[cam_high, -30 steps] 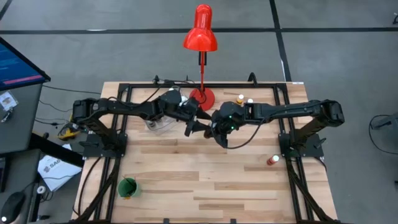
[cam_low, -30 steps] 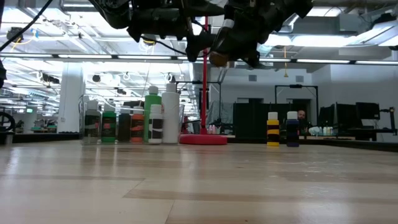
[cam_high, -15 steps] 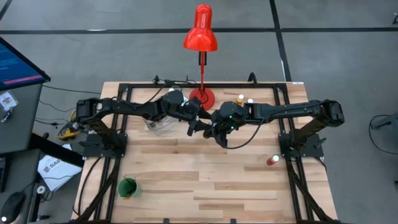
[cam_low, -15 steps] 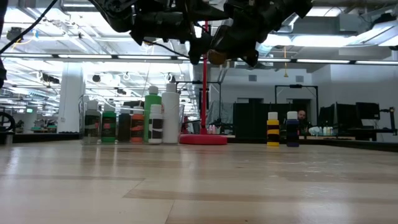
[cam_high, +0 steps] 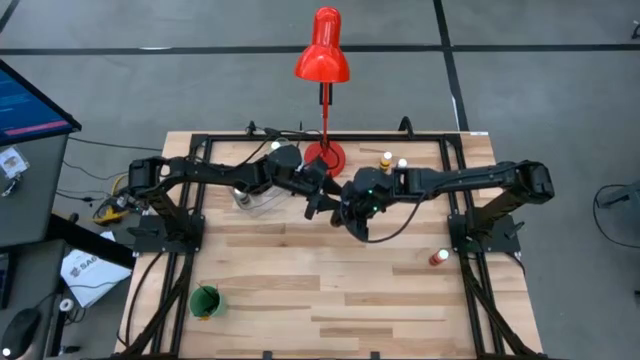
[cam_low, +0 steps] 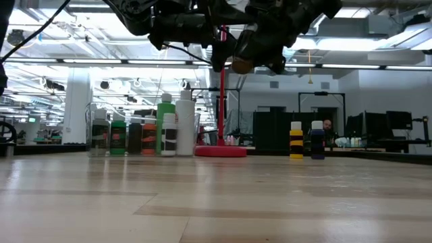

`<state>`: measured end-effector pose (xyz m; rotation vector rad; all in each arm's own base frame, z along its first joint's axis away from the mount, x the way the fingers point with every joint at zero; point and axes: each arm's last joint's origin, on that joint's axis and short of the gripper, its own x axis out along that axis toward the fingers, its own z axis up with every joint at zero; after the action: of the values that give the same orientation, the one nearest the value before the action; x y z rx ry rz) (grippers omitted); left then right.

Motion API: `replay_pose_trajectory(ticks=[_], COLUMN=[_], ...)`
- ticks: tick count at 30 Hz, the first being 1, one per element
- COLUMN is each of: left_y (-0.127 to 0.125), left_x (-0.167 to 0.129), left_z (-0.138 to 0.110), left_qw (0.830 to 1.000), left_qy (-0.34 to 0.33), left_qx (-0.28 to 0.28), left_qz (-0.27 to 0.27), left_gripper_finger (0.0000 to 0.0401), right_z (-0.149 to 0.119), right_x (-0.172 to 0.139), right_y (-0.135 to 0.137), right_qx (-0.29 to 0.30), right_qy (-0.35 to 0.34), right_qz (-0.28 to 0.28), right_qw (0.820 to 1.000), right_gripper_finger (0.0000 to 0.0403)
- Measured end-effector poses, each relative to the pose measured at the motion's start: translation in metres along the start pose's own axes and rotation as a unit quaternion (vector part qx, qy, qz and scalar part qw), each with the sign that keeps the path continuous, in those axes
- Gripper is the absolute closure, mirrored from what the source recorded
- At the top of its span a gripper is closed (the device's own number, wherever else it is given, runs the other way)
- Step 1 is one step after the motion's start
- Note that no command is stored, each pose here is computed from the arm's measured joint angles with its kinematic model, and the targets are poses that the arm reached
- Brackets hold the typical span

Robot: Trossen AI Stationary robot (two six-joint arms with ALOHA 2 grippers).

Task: Pick & Place Paint Supplies
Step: Put the brown paint bottle into the transparent bin

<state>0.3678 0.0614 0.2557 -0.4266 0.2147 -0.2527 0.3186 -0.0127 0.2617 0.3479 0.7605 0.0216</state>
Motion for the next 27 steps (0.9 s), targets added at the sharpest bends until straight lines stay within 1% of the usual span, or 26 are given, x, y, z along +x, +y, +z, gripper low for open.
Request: replay_pose_trajectory(ticks=[4,10,14,17,20,22,25,27], left_y=[0.000,-0.002,-0.002,-0.002,-0.003,-0.006,-0.010,-0.012], left_x=[0.000,0.000,0.000,0.000,-0.002,-0.004,-0.016,-0.026], left_z=[0.000,0.000,0.000,0.000,0.001,0.005,0.014,0.019], left_qw=[1.000,1.000,1.000,1.000,1.000,1.000,1.000,1.000], left_qy=[0.003,0.007,0.007,0.008,0.009,0.003,0.000,0.004], left_qx=[-0.003,-0.003,-0.007,-0.015,-0.019,-0.010,0.002,0.010], left_qz=[-0.005,-0.021,-0.021,-0.020,-0.017,-0.019,-0.012,0.006], left_gripper_finger=[0.0207,0.0275,0.0303,0.0305,0.0305,0.0306,0.0306,0.0307], right_z=[-0.001,-0.001,-0.001,-0.001,-0.001,0.000,0.001,0.000], right_x=[0.001,0.001,0.001,0.001,0.001,-0.002,-0.004,-0.010], right_y=[0.003,0.003,0.003,0.003,0.003,0.004,0.003,0.002], right_qx=[-0.006,-0.009,-0.009,-0.003,-0.005,-0.005,0.002,0.008], right_qy=[0.002,0.002,0.004,0.004,0.004,0.000,-0.003,0.003], right_qz=[0.003,0.003,0.003,0.003,0.002,0.002,0.002,-0.004], right_qw=[1.000,1.000,1.000,1.000,1.000,1.000,1.000,1.000], right_gripper_finger=[0.0316,0.0315,0.0308,0.0280,0.0233,0.0200,0.0162,0.0151])
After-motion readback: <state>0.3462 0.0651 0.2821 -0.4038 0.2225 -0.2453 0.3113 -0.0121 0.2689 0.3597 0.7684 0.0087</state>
